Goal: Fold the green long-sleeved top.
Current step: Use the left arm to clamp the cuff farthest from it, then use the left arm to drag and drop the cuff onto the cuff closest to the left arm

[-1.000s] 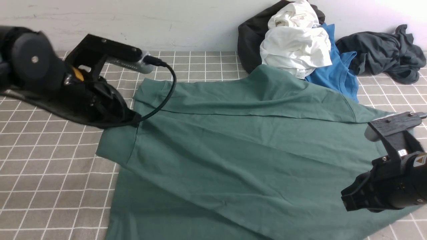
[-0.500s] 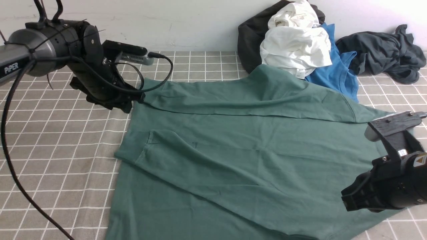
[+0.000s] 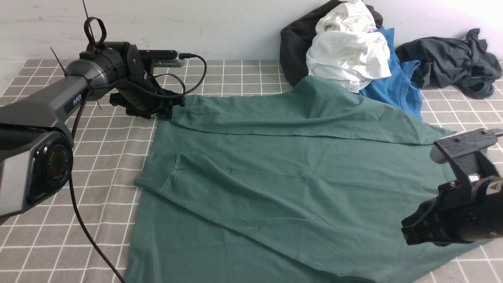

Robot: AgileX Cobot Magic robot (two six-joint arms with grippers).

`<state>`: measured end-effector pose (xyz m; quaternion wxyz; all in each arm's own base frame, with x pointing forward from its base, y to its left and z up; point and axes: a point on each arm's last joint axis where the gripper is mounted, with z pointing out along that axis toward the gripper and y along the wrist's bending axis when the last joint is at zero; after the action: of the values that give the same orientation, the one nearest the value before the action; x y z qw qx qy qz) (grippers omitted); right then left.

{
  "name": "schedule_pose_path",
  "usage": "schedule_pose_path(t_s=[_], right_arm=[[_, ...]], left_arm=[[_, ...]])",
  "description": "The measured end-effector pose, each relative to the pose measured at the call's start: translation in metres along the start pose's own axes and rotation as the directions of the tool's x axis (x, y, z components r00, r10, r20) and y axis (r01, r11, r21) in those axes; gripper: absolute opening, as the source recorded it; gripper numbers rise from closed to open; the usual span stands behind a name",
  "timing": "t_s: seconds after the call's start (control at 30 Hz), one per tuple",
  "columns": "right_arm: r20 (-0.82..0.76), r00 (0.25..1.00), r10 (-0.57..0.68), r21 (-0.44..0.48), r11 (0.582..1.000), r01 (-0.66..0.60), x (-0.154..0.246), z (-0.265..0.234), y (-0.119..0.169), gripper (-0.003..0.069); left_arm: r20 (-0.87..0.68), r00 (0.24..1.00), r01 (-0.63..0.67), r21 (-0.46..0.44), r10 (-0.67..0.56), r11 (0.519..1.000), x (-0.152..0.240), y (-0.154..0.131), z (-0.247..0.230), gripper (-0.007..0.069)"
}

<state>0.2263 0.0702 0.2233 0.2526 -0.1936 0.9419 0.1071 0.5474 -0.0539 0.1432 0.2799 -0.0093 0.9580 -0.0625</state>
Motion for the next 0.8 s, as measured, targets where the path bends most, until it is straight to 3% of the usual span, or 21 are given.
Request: schedule_pose_path(t_s=[0.1,0.17,0.27,0.47,0.67,0.8], right_arm=[[0.003,1.000,0.000,0.001,1.000,0.000,0.000,0.000,0.000,-0.0010],[0.004,1.000,0.000,0.002,1.000,0.000,0.000,0.000,0.000,-0.0010],[0.005,1.000,0.000,0.002,1.000,0.000,-0.001,0.000,0.000,-0.0010],[0.007,1.000,0.000,0.003,1.000,0.000,-0.001,0.000,0.000,-0.0010],[0.007,1.000,0.000,0.003,1.000,0.000,-0.001,0.000,0.000,-0.0010],[0.004,1.000,0.000,0.001,1.000,0.000,-0.001,0.000,0.000,-0.0010]], left_arm=[[0.026,1.000,0.000,0.001,0.000,1.000,-0.003,0.000,0.000,0.0208],[0.028,1.000,-0.003,-0.001,0.003,1.000,-0.003,0.000,0.000,0.0087],[0.028,1.000,-0.005,-0.001,0.005,1.000,-0.003,0.000,0.000,0.0020],[-0.002,1.000,-0.008,0.000,0.008,1.000,-0.007,-0.002,-0.020,0.0002],[-0.082,0.996,-0.045,0.011,0.046,0.999,-0.019,-0.014,-0.090,0.0002],[-0.181,0.973,-0.140,0.034,0.143,0.990,-0.014,-0.025,-0.126,0.0002]])
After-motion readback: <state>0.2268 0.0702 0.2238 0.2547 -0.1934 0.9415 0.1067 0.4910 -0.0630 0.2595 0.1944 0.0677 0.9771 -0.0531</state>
